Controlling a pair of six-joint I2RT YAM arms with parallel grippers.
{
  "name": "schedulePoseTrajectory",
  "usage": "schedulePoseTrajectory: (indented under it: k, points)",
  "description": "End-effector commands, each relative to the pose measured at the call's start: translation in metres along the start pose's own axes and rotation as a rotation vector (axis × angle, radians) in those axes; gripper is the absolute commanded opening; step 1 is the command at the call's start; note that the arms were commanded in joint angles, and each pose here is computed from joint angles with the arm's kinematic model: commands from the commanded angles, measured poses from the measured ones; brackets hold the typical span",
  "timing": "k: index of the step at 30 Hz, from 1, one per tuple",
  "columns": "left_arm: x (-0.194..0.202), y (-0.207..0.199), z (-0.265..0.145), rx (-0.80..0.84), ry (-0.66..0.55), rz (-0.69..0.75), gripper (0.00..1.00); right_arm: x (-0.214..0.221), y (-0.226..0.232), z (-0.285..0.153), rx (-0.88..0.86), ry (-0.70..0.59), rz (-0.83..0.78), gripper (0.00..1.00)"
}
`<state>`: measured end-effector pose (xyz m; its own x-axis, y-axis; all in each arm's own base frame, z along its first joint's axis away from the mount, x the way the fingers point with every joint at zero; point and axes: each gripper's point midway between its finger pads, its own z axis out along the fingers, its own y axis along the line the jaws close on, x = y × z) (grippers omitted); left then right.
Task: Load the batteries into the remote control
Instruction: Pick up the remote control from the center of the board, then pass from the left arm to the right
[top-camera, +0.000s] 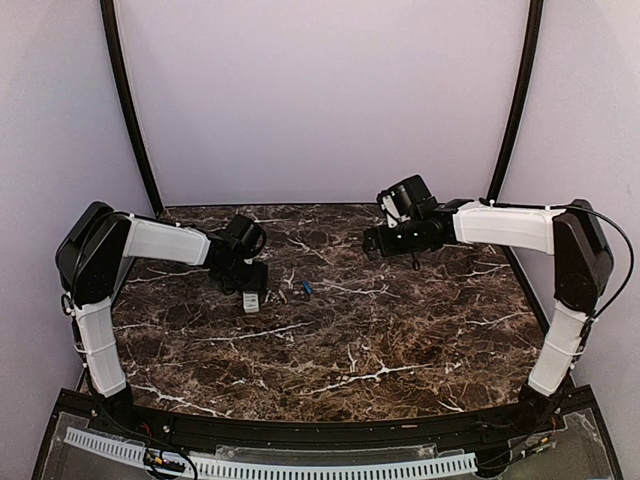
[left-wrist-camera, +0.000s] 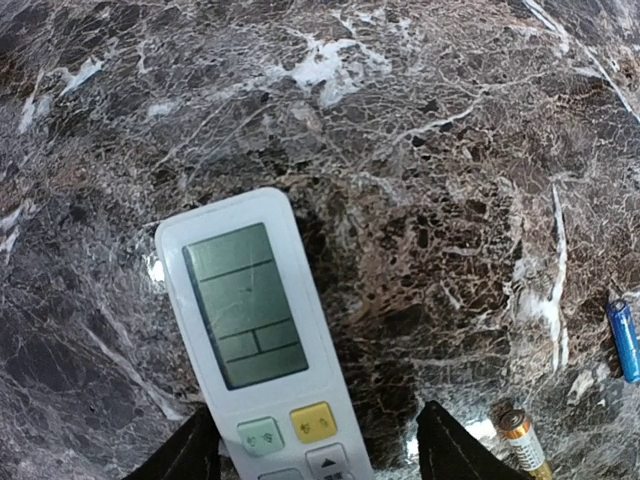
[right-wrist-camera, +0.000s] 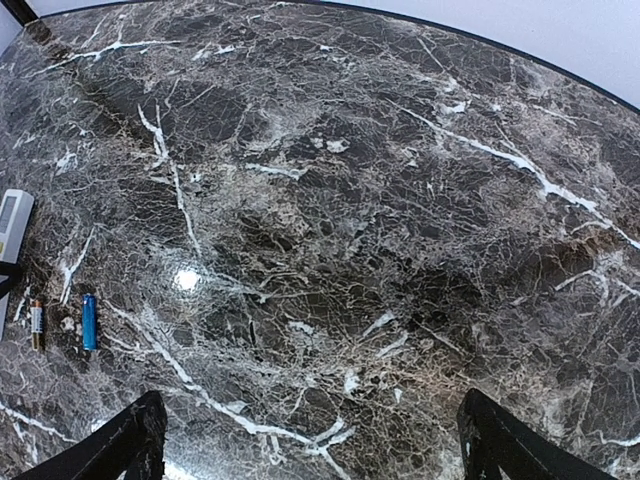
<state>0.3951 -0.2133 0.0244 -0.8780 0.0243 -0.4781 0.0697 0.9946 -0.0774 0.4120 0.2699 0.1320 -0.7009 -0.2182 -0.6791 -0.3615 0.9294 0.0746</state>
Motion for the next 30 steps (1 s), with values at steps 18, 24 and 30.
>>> schedulePoseTrajectory:
  k: [18,24,30]
  points:
    - [-0.103,-0.043,-0.188,0.338,-0.666,0.017,0.00,-0.085,0.043,-0.098,-0.227,-0.345,-0.203,0.99]
    - [-0.102,-0.113,-0.346,0.753,-1.133,0.337,0.00,-0.102,0.136,-0.242,-0.868,-0.717,-0.515,0.98]
    - [-0.058,-0.158,-0.437,1.154,-1.333,0.536,0.00,-0.092,0.193,-0.303,-1.193,-0.805,-0.663,0.95]
